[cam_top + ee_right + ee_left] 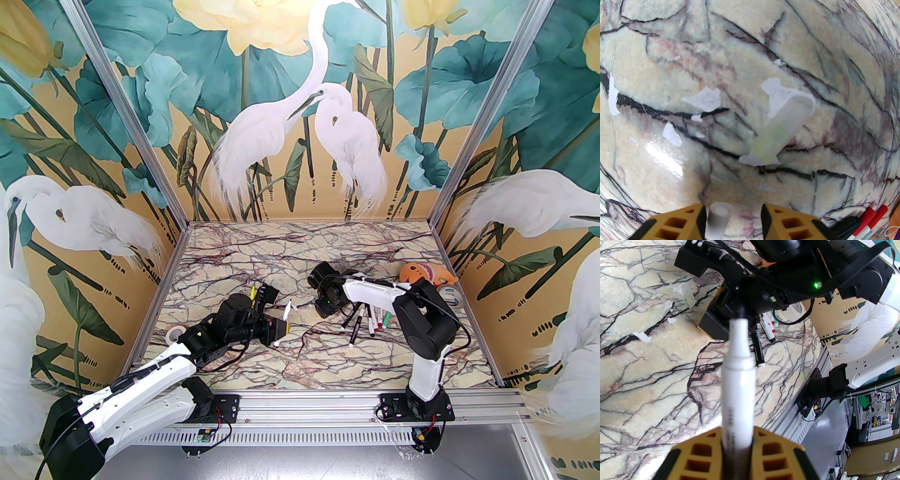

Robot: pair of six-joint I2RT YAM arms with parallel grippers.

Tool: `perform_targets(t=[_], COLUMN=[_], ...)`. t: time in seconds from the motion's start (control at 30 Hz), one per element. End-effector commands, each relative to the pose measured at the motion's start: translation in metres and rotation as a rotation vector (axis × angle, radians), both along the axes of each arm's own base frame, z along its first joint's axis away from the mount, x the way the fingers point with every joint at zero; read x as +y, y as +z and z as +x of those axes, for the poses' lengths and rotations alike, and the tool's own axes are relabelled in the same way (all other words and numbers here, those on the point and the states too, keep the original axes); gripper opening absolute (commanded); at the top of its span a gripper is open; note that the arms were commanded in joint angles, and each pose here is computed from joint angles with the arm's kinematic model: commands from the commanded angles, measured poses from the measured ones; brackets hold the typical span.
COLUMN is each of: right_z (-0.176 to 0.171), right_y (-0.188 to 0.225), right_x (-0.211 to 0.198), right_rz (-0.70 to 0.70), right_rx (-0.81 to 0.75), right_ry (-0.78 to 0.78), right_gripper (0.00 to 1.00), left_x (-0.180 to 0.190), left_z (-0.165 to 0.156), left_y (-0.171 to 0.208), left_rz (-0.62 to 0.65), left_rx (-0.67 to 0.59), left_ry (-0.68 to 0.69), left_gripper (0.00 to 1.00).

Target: Open the pen caps

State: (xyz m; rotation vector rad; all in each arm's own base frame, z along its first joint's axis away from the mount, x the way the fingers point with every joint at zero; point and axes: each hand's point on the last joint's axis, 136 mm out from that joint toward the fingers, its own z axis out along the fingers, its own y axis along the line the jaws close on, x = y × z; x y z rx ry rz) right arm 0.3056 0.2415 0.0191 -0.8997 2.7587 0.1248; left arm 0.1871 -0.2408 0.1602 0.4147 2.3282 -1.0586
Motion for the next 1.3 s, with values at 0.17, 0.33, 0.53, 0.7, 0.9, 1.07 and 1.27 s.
perform_targets(t=[0.17,0.33,0.53,0.7,0.9,1.07,1.27], right_z=[-0.018,-0.018,0.0,0.023,0.041,0.047,0.051], right_y=[-0.007,-0.005,0.009,0.017,0.021,0.016,0.009], right_x=[-0.01,-0.013,-0.015,-0.019,-0.017,-0.013,-0.011], right_rz=[0.03,0.037,0.053,0.09,0.191,0.248,0.311], right_rx=[0.038,0.014,-0.057,-0.065,-0.032,-0.002,0.032], right_ry=[-0.127,-0.21,-0.323,-0.438,-0.525,-0.551,-0.581], right_gripper=[0.37,0.27,0.25,0.24,0.24,0.25,0.25], left_x=[-0.001,-0.003,-0.004,-0.002,0.002,0.003,0.003], left_z=[0.005,0.007,0.008,0.007,0.005,0.005,0.004], left_y=[0.013,0.015,0.017,0.018,0.018,0.016,0.015], left_rz=[-0.009,-0.016,-0.017,-0.016,-0.017,-0.015,-0.014], left_rx=[-0.02,-0.021,-0.023,-0.024,-0.028,-0.026,-0.023], left_ry=[0.009,0.005,0.006,0.012,0.021,0.024,0.023], left_gripper=[0.09,0.09,0.09,0.09,0.09,0.09,0.09])
